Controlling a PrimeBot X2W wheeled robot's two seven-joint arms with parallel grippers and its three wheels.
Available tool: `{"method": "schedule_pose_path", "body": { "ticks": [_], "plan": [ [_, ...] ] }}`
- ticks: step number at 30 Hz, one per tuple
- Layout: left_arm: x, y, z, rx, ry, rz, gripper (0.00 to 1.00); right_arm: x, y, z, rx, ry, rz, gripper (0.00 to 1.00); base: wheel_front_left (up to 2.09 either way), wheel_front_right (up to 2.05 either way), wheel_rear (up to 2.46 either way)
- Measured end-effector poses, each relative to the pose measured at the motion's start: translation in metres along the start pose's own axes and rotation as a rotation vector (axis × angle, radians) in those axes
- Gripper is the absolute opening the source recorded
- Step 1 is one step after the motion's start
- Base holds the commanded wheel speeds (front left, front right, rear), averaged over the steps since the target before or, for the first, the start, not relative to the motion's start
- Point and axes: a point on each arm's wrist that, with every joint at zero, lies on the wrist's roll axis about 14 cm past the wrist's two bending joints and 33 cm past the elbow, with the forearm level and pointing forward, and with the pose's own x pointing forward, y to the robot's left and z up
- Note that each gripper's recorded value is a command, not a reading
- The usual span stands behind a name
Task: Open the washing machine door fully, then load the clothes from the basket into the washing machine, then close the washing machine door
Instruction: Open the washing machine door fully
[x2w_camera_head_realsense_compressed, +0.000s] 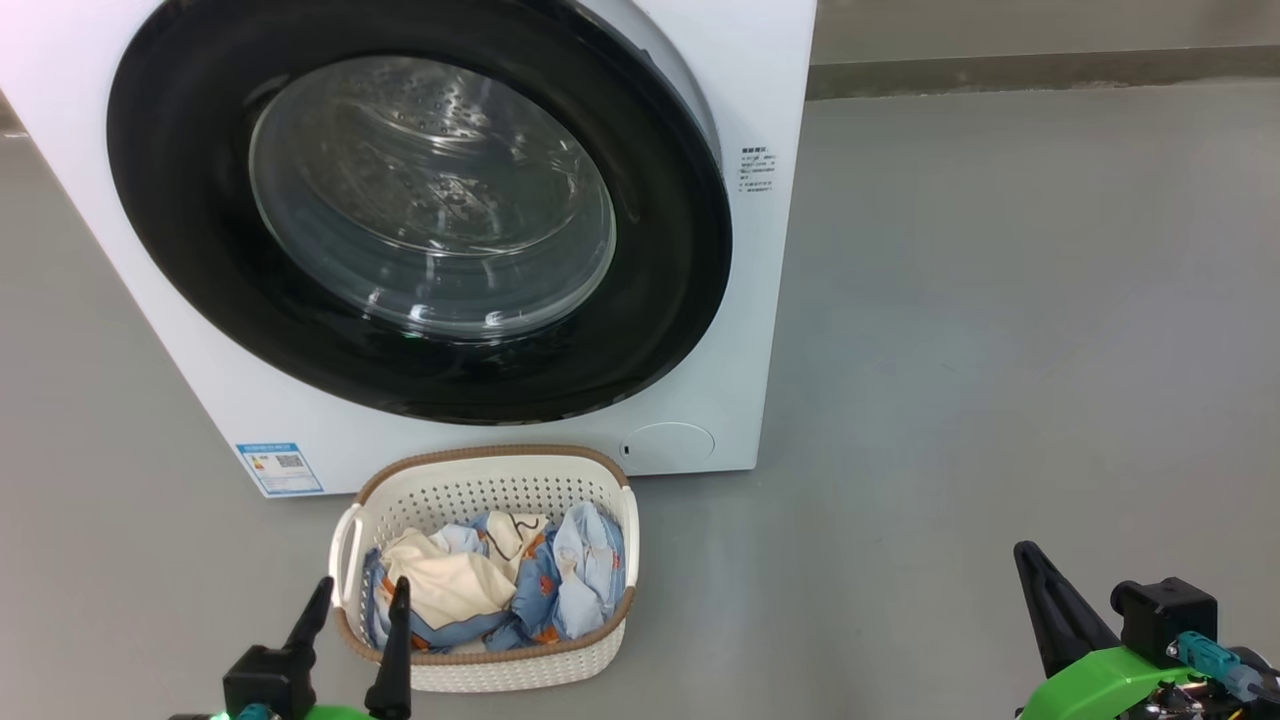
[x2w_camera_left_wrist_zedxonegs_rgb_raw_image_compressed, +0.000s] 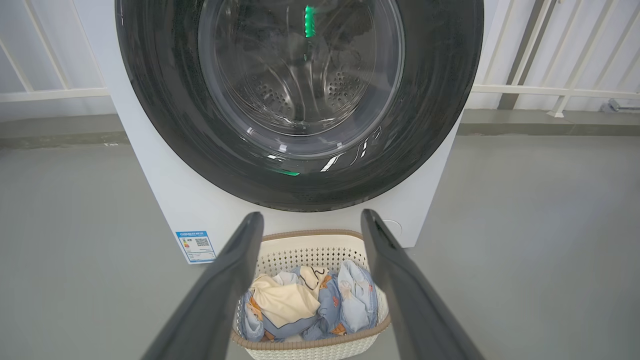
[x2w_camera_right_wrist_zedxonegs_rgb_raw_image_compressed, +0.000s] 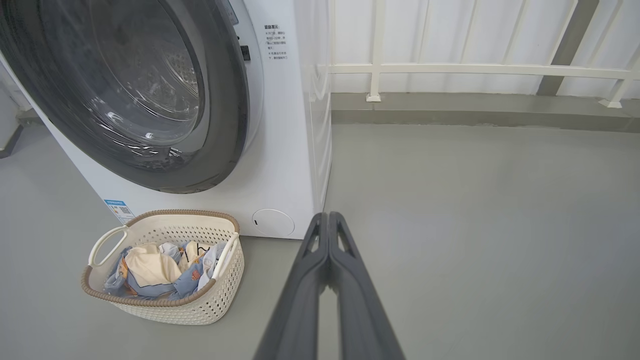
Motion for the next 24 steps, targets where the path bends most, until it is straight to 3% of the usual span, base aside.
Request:
{"method": "schedule_pose_path", "body": {
  "ticks": [8,13,16,19,24],
  "plan": [
    [0.000,0.000,-0.002,-0.007,0.005,0.001,1.00,0.001,0.002,-0.002,0.003,0.006,0.008,0.00,0.00,0.00,0.00],
    [0.001,0.001,-0.003,-0.011,0.008,0.003,1.00,0.002,0.004,-0.002,0.070,0.004,0.009,0.00,0.00,0.00,0.00],
    [0.001,0.001,-0.004,-0.019,0.011,0.007,1.00,0.003,0.009,-0.006,0.263,0.023,-0.002,0.00,0.00,0.00,0.00],
    [0.001,0.002,-0.006,-0.024,0.016,0.008,1.00,0.004,0.012,-0.010,0.535,0.048,-0.014,0.00,0.00,0.00,0.00],
    [0.003,0.001,-0.008,-0.032,0.024,0.009,1.00,0.013,-0.005,-0.003,0.908,0.023,-0.047,0.00,0.00,0.00,0.00]
  ]
}}
